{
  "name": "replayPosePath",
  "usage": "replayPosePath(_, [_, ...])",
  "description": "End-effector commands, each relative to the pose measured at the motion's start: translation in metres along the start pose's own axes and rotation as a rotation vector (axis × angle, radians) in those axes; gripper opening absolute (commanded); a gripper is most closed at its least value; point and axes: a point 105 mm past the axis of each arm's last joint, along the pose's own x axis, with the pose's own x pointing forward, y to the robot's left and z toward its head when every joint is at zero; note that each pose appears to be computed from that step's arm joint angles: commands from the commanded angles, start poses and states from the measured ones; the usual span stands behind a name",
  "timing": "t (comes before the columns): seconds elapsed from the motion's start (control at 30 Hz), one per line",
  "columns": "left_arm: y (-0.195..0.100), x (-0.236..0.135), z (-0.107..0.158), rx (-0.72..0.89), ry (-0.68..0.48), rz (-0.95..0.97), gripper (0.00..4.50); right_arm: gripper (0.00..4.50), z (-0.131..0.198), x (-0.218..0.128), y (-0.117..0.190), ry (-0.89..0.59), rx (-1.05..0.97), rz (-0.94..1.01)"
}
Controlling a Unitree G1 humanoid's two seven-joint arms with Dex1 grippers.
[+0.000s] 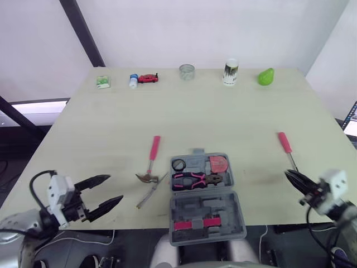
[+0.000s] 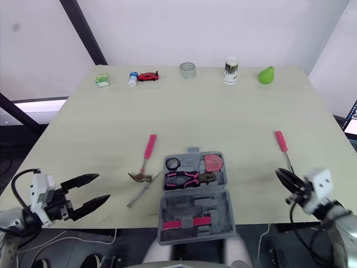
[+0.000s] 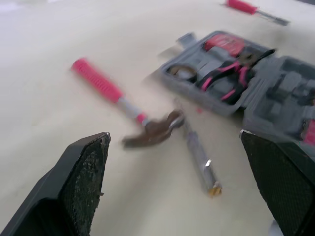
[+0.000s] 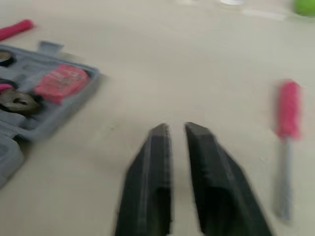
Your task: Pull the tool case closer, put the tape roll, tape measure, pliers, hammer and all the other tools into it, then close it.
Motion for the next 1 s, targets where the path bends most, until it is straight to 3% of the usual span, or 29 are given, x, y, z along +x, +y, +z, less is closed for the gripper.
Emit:
replayPosePath(0.03, [0.007, -0.020, -0.014, -0.037, 0.001, 0.121, 4.50, 2.27, -0.017, -0.055, -0.024, 0.036, 0.025, -0.187])
replayPosePath(0.17, [0.004, -0.029, -0.029, -0.058, 0.032, 0.159, 4.50, 4.46, -0.032, -0.080, -0.035, 0.071, 0.073, -0.258])
replayPosePath(0.5, [0.000, -0.037, -0.035, -0.069, 0.040, 0.179, 4.50, 4.46, -0.034, -0.090, -0.042, 0.091, 0.091, -0.290])
replayPosePath(0.8, [-0.021, -0.020, -0.019, -0.082, 0.048, 0.049, 4.50, 4.46, 0.006, -0.047, -0.007, 0.059, 0.100, -0.076])
replayPosePath(1.0, [-0.027, 0.012, 0.000, 0.048, 0.052, -0.085, 4.50, 4.46, 0.027, -0.010, 0.027, 0.095, 0.040, 0.129])
